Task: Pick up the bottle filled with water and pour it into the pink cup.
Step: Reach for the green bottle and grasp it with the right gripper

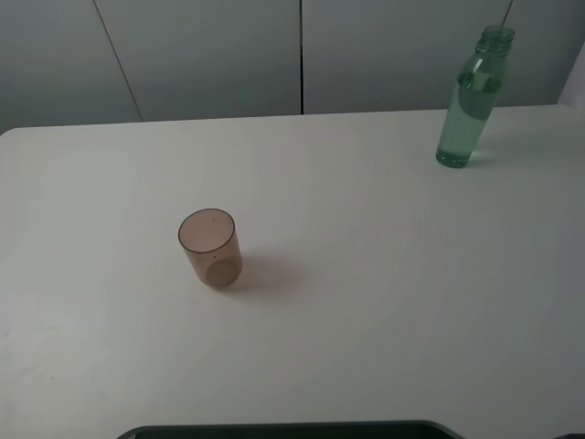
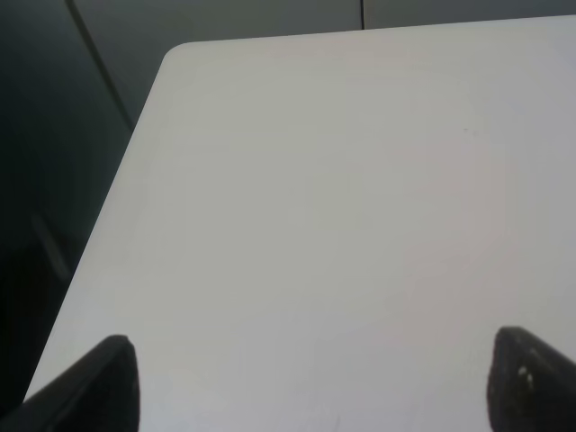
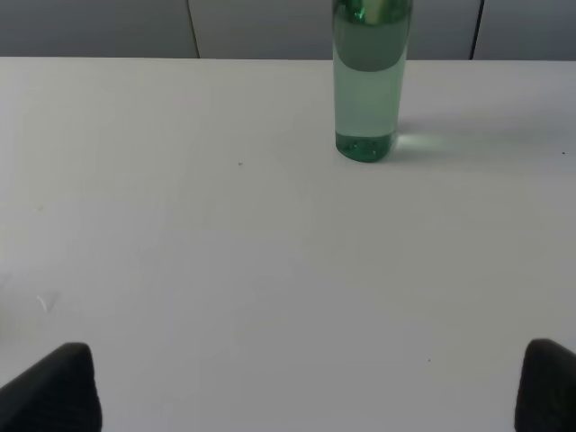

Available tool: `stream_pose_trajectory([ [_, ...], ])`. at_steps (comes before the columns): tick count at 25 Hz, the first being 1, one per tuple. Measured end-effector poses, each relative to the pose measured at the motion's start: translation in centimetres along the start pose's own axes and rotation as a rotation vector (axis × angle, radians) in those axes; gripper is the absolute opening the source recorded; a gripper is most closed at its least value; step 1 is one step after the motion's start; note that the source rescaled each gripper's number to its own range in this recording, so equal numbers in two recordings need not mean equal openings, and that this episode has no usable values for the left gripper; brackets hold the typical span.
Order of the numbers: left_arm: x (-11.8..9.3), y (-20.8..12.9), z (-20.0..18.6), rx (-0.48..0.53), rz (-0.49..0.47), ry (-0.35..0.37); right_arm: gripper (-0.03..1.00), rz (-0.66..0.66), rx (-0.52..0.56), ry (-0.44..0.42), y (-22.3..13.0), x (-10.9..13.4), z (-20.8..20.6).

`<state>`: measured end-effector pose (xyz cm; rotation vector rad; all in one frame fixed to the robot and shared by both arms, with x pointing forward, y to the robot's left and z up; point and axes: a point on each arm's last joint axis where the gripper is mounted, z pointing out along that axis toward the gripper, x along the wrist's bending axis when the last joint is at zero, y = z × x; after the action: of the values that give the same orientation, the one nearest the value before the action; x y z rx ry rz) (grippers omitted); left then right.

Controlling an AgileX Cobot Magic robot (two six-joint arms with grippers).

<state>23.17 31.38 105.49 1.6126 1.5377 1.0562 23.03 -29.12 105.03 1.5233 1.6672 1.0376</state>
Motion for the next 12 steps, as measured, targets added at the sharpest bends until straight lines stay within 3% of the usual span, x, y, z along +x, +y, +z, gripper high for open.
stream_pose_trajectory([
  [12, 0.0, 0.0, 0.0, 0.0, 0.002, 0.0, 1.0, 0.0, 0.0, 0.0, 0.0, 0.0, 0.0],
])
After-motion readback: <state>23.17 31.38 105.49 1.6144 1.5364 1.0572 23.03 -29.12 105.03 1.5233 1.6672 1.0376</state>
